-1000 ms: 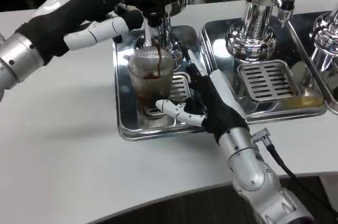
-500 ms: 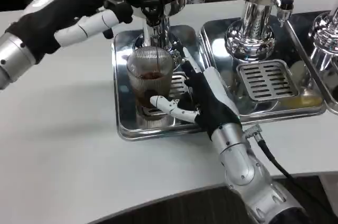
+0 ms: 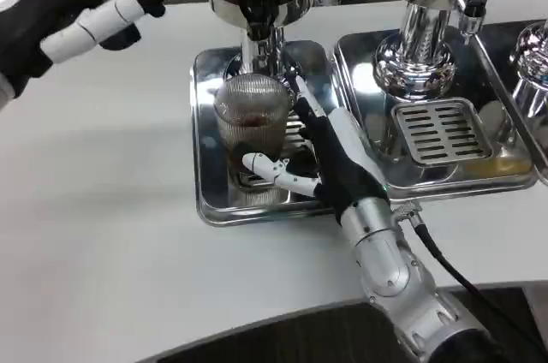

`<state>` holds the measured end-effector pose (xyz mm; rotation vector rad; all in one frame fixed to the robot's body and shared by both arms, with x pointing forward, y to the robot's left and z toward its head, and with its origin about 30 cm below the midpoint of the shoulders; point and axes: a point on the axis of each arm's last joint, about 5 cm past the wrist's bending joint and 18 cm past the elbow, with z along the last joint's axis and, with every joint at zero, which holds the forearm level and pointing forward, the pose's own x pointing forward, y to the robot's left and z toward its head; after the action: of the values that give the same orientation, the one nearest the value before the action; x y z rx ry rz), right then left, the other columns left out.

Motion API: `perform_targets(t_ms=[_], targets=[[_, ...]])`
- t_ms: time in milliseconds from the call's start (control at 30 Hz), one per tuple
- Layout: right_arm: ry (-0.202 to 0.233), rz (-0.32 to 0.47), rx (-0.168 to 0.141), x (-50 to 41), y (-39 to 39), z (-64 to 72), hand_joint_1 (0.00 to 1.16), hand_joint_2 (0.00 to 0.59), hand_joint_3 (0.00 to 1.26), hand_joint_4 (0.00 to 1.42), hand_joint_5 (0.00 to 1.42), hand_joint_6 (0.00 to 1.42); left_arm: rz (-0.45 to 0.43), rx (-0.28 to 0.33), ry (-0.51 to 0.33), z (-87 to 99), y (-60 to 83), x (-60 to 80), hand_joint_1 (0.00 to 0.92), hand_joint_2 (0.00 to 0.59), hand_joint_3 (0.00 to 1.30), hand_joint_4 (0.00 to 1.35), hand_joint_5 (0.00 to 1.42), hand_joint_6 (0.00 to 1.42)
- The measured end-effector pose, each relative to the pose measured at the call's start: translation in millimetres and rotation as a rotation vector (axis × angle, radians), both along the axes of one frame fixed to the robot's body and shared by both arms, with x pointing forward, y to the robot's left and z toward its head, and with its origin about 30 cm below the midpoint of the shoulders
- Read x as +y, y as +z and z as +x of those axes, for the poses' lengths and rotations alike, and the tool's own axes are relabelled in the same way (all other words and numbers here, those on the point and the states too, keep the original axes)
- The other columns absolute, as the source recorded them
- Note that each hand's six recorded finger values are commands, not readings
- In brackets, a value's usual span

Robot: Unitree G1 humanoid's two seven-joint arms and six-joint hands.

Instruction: Grasp the cup under the faucet to collect the drink, then remove the cup.

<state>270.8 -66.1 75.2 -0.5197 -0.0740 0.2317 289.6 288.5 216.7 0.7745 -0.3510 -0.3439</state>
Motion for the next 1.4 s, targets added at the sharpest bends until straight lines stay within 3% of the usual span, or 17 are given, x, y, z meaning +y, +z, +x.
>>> perform_targets(t_ms=[133, 433, 867, 1133, 1400], targets=[[-0.005, 0.014, 0.016, 0.2, -3.0, -0.8, 0.58, 0.184, 0.00, 0.00, 0.09, 0.19, -0.001, 0.018, 0.026, -4.4, -5.7, 3.2, 0.029, 0.116, 0.31, 0.33, 0.42, 0.69], [0.004, 0.052, 0.023, 8.5, 1.1, 2.9, 0.56, 0.178, 0.00, 0.00, 0.09, 0.21, 0.023, 0.076, 0.125, -17.7, -16.4, 18.2, 0.044, 0.119, 0.32, 0.33, 0.42, 0.69], [0.003, 0.062, 0.031, 10.0, 4.8, 8.2, 0.55, 0.177, 0.00, 0.00, 0.11, 0.25, 0.015, 0.175, 0.203, -36.7, -37.0, 31.3, 0.039, 0.151, 0.36, 0.35, 0.44, 0.69], [0.001, 0.041, 0.034, 11.5, 5.7, 10.5, 0.60, 0.171, 0.00, 0.00, 0.20, 0.39, -0.007, 0.195, 0.228, -44.3, -40.3, 35.6, 0.023, 0.163, 0.38, 0.35, 0.44, 0.69], [-0.030, 0.009, 0.021, 12.7, 4.0, 9.9, 0.63, 0.177, 0.04, 0.06, 0.29, 0.52, -0.012, 0.232, 0.233, -50.4, -44.9, 36.5, 0.000, 0.165, 0.39, 0.36, 0.44, 0.69]])
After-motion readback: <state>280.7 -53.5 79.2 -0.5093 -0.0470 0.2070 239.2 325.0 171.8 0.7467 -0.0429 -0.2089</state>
